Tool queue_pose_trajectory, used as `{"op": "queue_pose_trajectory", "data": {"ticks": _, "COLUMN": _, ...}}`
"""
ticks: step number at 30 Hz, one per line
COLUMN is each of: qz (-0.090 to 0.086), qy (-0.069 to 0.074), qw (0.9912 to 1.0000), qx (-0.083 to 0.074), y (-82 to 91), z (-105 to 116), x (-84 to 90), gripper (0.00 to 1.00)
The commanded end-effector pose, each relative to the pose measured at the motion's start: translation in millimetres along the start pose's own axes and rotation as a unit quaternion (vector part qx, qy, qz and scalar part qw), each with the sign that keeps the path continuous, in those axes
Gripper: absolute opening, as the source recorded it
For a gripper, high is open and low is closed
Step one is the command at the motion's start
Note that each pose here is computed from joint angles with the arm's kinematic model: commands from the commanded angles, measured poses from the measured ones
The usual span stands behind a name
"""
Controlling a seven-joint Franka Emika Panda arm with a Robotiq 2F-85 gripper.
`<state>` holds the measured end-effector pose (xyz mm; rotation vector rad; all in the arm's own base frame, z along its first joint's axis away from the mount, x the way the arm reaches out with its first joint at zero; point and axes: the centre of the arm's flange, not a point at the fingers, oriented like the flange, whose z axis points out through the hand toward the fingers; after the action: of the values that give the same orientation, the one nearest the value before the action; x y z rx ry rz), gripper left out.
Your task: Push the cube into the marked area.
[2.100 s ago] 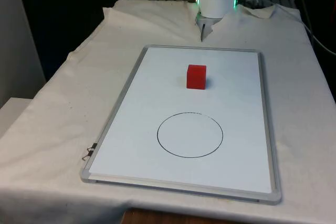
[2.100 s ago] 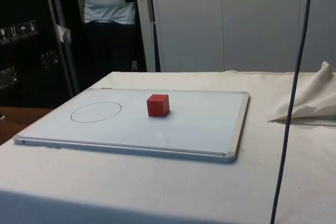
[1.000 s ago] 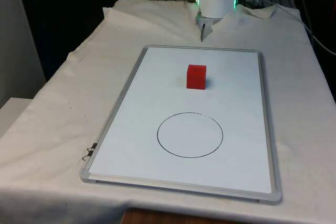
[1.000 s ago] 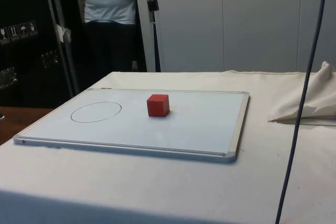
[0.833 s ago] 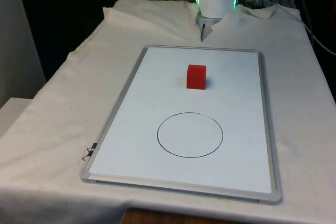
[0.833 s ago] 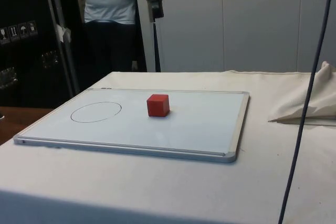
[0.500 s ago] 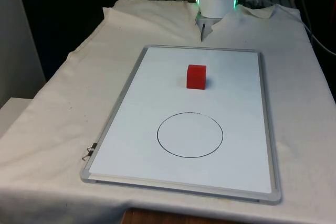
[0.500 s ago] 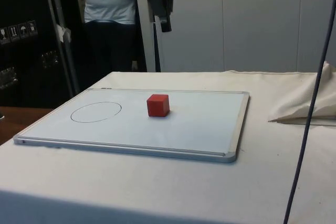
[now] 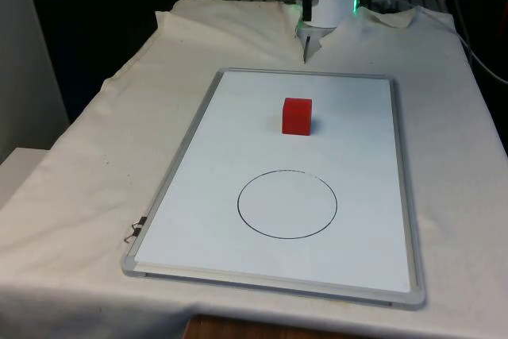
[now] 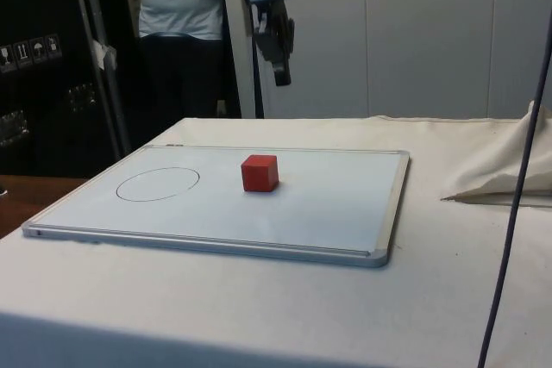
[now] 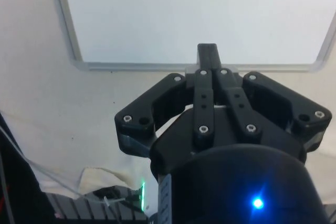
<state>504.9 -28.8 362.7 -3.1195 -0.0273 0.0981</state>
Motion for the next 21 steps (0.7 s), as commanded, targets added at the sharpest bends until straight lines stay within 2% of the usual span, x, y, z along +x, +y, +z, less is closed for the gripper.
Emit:
{"op": "queue_pose_trajectory", "data": {"ticks": 1, "qz": 0.000, "qy": 0.002, "qw": 0.99999, "qx": 0.003, "y": 0.0, "z": 8, "x": 2.2, "gripper": 0.00}}
{"op": "queue_pose_trajectory", "data": {"ticks": 8, "qz": 0.001, "qy": -0.001, "qw": 1.00000, "qx": 0.000, "y": 0.4, "z": 33, "x": 9.0, "gripper": 0.00}}
{"op": "queue_pose_trajectory", "data": {"ticks": 9, "qz": 0.001, "qy": -0.005, "qw": 0.99999, "qx": -0.003, "y": 1.1, "z": 30, "x": 8.5, "gripper": 0.00}}
{"op": "queue_pose_trajectory", "data": {"ticks": 11, "qz": 0.001, "qy": -0.004, "qw": 0.99999, "qx": -0.001, "y": 0.9, "z": 44, "x": 10.7, "gripper": 0.00}}
{"op": "queue_pose_trajectory", "data": {"ticks": 18, "qz": 0.001, "qy": -0.009, "qw": 0.99995, "qx": -0.003, "y": 1.9, "z": 71, "x": 13.6, "gripper": 0.00}}
{"op": "queue_pose_trajectory", "data": {"ticks": 19, "qz": 0.001, "qy": -0.013, "qw": 0.99989, "qx": -0.007, "y": 2.5, "z": 69, "x": 14.0, "gripper": 0.00}}
{"op": "queue_pose_trajectory", "data": {"ticks": 21, "qz": 0.001, "qy": -0.010, "qw": 0.99994, "qx": -0.004, "y": 1.6, "z": 78, "x": 14.3, "gripper": 0.00}}
